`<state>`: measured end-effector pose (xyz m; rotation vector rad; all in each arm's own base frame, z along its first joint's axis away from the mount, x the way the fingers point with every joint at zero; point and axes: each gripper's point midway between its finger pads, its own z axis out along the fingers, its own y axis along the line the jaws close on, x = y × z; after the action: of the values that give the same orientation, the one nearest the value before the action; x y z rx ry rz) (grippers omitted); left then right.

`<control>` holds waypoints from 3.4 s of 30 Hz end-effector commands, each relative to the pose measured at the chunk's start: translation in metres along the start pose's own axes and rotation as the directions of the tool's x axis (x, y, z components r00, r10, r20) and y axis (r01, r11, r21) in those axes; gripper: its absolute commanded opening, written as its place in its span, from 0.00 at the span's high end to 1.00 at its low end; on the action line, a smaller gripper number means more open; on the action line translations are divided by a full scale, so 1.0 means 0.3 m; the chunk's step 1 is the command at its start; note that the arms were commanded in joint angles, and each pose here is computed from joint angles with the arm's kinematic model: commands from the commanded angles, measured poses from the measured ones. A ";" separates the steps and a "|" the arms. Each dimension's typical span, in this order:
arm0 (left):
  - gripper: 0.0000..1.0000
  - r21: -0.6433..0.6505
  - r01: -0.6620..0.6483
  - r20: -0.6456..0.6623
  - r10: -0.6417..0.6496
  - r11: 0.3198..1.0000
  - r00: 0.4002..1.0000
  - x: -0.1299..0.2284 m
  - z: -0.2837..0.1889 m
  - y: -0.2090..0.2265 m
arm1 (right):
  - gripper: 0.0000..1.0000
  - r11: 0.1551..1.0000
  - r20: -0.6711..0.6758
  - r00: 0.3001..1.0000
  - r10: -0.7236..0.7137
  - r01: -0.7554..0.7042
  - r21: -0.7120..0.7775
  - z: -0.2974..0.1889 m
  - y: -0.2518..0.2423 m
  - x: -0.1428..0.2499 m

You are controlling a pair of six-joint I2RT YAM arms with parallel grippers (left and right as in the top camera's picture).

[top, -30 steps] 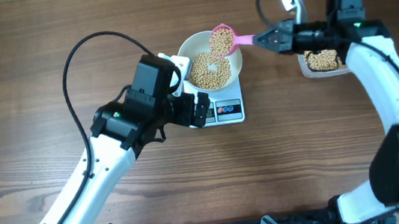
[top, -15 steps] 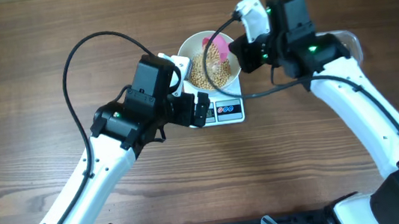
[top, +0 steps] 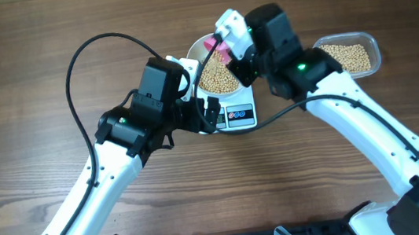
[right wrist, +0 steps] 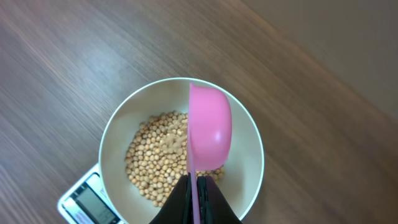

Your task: Scoop item into bowl and weigh 150g on scale

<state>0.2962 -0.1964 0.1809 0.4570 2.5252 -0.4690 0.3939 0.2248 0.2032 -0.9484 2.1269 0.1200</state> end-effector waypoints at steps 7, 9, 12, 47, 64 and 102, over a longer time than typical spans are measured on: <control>0.00 -0.006 0.008 0.023 -0.008 1.000 1.000 -0.025 -0.015 0.005 | 0.96 0.964 -0.032 0.976 -0.213 0.216 0.156 -0.047 -0.008 -0.042; 0.00 -0.006 0.008 0.023 -0.008 1.000 1.000 -0.025 -0.015 0.005 | 0.96 0.972 -0.023 0.983 -0.180 0.182 0.150 -0.046 -0.005 -0.043; 0.01 -0.006 0.008 0.023 -0.008 1.000 1.000 -0.025 -0.015 0.005 | 0.96 0.982 -0.010 0.992 -0.126 0.126 0.140 -0.045 0.002 -0.045; 0.00 -0.006 0.008 0.023 -0.008 1.000 1.000 -0.025 -0.015 0.005 | 0.96 0.732 0.107 0.752 0.650 -0.658 0.178 -0.439 -0.720 0.479; 0.00 -0.006 0.008 0.023 -0.008 1.000 1.000 -0.025 -0.015 0.005 | 0.96 0.733 -0.184 0.778 0.601 -0.445 0.514 -0.395 -0.746 0.686; 0.00 -0.006 0.008 0.023 -0.008 1.000 1.000 -0.025 -0.015 0.005 | 0.96 0.796 -0.376 0.706 0.600 -0.480 0.369 -0.153 -0.619 0.792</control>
<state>0.2962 -0.1964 0.1809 0.4570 2.5252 -0.4690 0.3919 -0.0779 0.1195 -0.1507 2.7356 -0.1971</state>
